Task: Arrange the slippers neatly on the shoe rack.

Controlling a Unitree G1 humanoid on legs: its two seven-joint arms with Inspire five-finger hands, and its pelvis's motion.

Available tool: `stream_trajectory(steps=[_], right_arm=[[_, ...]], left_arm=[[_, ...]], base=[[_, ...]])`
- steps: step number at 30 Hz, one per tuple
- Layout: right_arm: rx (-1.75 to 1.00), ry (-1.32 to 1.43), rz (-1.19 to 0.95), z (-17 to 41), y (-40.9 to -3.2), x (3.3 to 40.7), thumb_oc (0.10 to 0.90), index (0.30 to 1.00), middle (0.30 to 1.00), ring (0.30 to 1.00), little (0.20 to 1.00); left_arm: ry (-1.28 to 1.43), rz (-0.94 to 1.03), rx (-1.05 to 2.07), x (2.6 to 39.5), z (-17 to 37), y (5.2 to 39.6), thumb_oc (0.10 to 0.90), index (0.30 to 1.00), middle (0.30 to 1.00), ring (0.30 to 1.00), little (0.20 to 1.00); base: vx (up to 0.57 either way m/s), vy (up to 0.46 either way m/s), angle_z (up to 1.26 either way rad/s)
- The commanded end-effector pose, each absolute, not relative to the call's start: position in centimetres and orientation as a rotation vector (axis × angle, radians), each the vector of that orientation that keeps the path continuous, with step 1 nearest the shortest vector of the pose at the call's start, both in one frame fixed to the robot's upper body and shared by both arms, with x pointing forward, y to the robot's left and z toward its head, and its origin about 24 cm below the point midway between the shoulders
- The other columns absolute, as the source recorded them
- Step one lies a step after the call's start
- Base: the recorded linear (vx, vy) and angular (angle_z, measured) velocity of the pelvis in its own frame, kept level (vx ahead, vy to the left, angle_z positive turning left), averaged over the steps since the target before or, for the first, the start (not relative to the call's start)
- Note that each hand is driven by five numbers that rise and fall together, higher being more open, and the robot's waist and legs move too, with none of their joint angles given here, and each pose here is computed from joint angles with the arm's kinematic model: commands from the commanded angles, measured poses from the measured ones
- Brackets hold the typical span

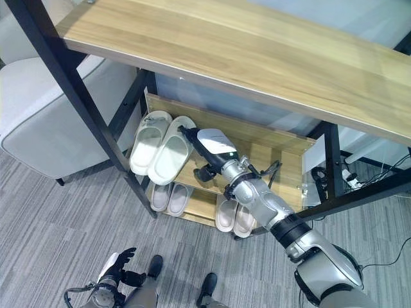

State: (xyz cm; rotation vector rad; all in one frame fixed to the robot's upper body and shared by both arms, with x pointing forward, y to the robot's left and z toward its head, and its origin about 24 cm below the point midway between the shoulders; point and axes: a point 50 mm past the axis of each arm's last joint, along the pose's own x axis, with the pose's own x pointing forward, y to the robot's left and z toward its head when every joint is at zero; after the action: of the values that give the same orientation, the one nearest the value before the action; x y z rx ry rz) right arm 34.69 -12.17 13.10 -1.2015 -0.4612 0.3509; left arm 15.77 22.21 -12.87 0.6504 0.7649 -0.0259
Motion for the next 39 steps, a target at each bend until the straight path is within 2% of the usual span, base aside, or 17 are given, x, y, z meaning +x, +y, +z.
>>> stream_trajectory(steps=[1,15,21,27,33,35,36,39], right_arm=[[-1.316,-0.573,0.274,16.4,-13.3,35.6,0.800,0.900,0.900,0.900,0.900],[-1.398,-0.596,0.207,17.3,-14.9,35.5,0.800,0.900,0.900,0.900,0.900],[-1.279,-0.702,0.134,19.8,-13.6,35.3,0.800,0.900,0.900,0.900,0.900],[-1.219,-0.698,0.160,20.2,-13.0,35.2,0.800,0.900,0.900,0.900,0.900],[-0.935,-0.569,0.219,17.7,-12.7,34.7,0.800,0.900,0.900,0.900,0.900],[-0.794,-0.518,0.221,16.8,-12.6,34.7,0.800,0.900,0.900,0.900,0.900],[-0.635,-0.470,0.225,16.1,-12.4,34.7,0.800,0.900,0.900,0.900,0.900],[-0.514,-0.427,0.231,15.4,-12.2,34.6,0.800,0.900,0.900,0.900,0.900]], left_arm=[[0.780,-0.103,0.643,14.8,-13.7,20.3,0.800,0.900,0.900,0.900,0.900],[0.784,-0.112,0.635,14.8,-13.8,20.1,0.800,0.900,0.900,0.900,0.900],[0.783,-0.102,0.632,15.0,-13.8,20.1,0.800,0.900,0.900,0.900,0.900],[0.796,-0.090,0.630,14.9,-13.8,20.4,0.800,0.900,0.900,0.900,0.900],[0.818,-0.104,0.622,14.6,-14.0,20.2,0.800,0.900,0.900,0.900,0.900],[0.824,-0.114,0.621,14.6,-14.1,20.0,0.800,0.900,0.900,0.900,0.900],[0.826,-0.121,0.624,14.7,-14.1,19.8,0.800,0.900,0.900,0.900,0.900],[0.830,-0.119,0.623,14.8,-14.2,19.8,0.800,0.900,0.900,0.900,0.900]], base=[[0.00,0.000,0.00],[0.00,0.000,0.00],[0.00,0.000,0.00],[0.00,0.000,0.00],[0.00,0.000,0.00],[0.00,0.000,0.00],[0.00,0.000,0.00],[0.00,0.000,0.00]])
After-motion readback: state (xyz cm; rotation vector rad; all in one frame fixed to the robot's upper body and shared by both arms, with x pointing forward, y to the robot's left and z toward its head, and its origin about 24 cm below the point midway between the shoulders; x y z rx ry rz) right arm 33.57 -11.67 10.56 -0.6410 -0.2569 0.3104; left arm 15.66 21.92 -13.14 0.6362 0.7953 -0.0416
